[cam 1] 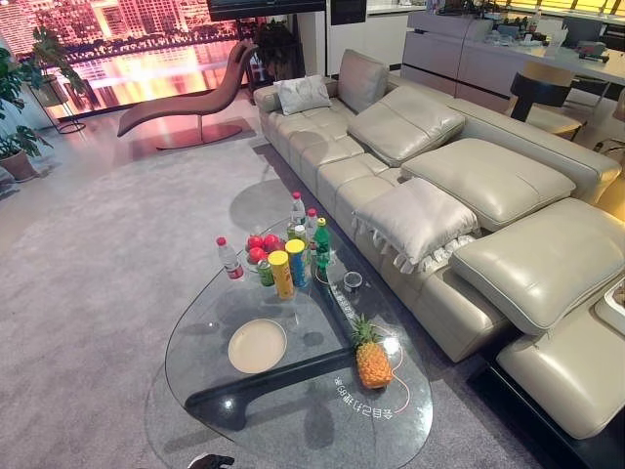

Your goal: Pick up the fruit to the plate

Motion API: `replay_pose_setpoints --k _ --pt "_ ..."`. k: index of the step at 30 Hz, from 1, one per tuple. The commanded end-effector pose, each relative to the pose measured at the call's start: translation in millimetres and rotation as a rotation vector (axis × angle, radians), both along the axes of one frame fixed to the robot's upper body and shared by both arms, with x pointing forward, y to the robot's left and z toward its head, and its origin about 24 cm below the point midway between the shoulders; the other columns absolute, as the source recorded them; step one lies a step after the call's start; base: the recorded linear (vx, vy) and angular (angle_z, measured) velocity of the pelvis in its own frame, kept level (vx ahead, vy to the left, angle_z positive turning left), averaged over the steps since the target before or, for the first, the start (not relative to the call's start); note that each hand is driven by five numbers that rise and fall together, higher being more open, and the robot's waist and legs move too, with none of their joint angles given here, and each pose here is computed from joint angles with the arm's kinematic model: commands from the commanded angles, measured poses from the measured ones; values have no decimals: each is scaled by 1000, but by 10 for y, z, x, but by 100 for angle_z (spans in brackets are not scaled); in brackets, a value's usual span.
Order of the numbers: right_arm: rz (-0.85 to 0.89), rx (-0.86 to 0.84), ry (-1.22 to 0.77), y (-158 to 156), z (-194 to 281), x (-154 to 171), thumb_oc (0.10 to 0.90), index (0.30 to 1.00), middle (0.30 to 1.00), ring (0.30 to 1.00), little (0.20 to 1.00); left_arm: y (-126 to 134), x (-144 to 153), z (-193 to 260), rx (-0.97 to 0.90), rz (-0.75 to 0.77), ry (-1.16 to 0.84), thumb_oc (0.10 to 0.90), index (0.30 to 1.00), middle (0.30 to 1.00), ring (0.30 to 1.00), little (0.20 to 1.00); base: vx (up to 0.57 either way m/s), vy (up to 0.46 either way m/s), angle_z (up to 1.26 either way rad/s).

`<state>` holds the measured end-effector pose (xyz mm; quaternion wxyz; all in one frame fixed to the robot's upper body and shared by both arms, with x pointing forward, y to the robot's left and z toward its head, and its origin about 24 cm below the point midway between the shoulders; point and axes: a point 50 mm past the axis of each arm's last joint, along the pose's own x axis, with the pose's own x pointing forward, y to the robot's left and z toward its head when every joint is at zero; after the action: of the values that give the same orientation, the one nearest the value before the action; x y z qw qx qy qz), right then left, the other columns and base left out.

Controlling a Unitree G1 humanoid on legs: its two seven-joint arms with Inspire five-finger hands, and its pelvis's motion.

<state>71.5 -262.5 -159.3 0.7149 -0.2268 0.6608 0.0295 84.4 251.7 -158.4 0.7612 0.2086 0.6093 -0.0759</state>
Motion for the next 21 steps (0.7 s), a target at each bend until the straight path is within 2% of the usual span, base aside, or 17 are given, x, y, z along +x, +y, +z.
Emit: replay_pose_setpoints --k 1,21 --pt "-39 -14 -32 -44 46 189 800 900 900 900 900 -68 271 36 -17 -14 -67 800 900 900 900 900 0 0 0" --pt "-50 -29 -43 -22 38 187 800 900 900 900 900 -115 306 32 -40 8 -81 800 900 900 900 900 0 0 0"
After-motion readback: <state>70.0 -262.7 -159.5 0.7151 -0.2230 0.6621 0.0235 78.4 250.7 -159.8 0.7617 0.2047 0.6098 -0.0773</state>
